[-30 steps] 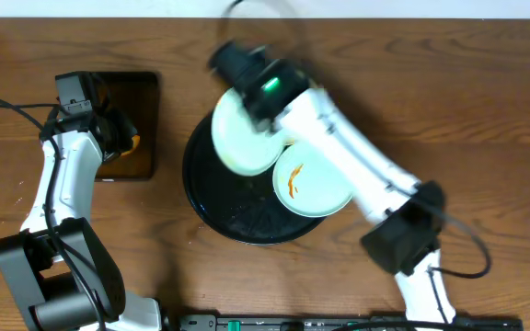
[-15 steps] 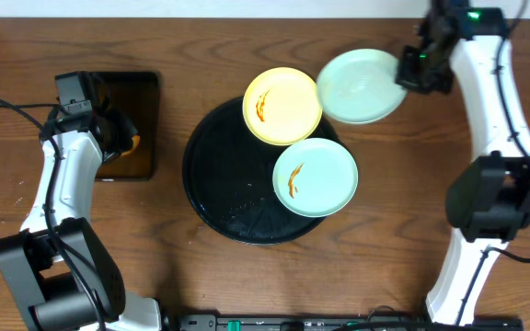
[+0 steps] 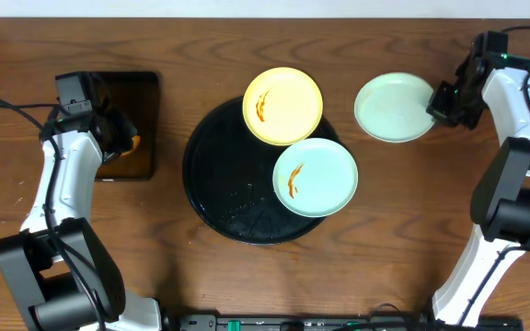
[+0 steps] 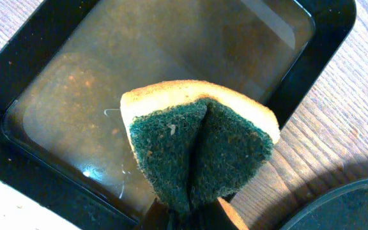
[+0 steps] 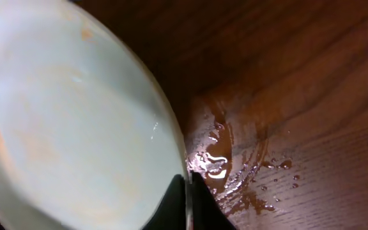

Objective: Clean dirty plates on tray and stack at the side
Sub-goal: 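Set the light-blue plate on the table at right and release it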

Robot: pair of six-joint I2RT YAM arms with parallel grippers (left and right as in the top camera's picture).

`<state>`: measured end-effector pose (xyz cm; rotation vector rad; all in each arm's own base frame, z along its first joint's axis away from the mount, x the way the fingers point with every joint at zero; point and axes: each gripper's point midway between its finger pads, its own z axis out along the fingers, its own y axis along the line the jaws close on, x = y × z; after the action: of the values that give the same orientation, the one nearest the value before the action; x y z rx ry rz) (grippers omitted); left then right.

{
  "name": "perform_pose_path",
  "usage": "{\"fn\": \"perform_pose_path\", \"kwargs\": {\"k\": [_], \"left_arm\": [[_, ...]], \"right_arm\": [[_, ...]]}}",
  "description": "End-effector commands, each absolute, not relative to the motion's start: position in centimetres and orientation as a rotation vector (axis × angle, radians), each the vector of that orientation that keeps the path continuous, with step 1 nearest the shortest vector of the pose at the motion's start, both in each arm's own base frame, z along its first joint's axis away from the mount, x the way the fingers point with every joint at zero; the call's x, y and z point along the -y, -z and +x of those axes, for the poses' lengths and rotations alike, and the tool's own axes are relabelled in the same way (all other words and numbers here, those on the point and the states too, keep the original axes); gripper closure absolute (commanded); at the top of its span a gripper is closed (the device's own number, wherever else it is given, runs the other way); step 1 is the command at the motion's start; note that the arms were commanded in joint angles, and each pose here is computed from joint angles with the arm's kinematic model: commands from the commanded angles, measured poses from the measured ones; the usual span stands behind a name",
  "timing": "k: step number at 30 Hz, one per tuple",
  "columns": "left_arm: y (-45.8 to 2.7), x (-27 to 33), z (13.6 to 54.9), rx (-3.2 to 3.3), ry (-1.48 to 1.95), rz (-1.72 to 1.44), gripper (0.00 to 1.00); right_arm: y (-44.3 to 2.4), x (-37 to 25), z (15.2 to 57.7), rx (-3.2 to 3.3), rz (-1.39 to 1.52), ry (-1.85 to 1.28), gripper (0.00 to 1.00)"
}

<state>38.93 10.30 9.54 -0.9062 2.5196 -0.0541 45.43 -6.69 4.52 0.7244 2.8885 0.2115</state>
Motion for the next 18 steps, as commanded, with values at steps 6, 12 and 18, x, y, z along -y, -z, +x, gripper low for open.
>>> {"fn": "perform_pose_path", "kwargs": {"k": [6,12,18], "left_arm": [[-9.6,-10.4,39.0,-2.522,0.056,-0.893,0.92],[-9.6,-10.4,39.0,-2.523,0.056,-0.894,0.93],[-9.6,-10.4,39.0,-2.523,0.056,-0.894,0.92]], "right_arm": [[-8.9,4.9,44.9,-2.885,0.666,-0.295,0.82],[-17.4,-5.4,45.3,-2.766,0.161,-0.700,0.01],[-16.4,-13.4,46.3,-2.746,-0.091,-0.507,0.02]]}}
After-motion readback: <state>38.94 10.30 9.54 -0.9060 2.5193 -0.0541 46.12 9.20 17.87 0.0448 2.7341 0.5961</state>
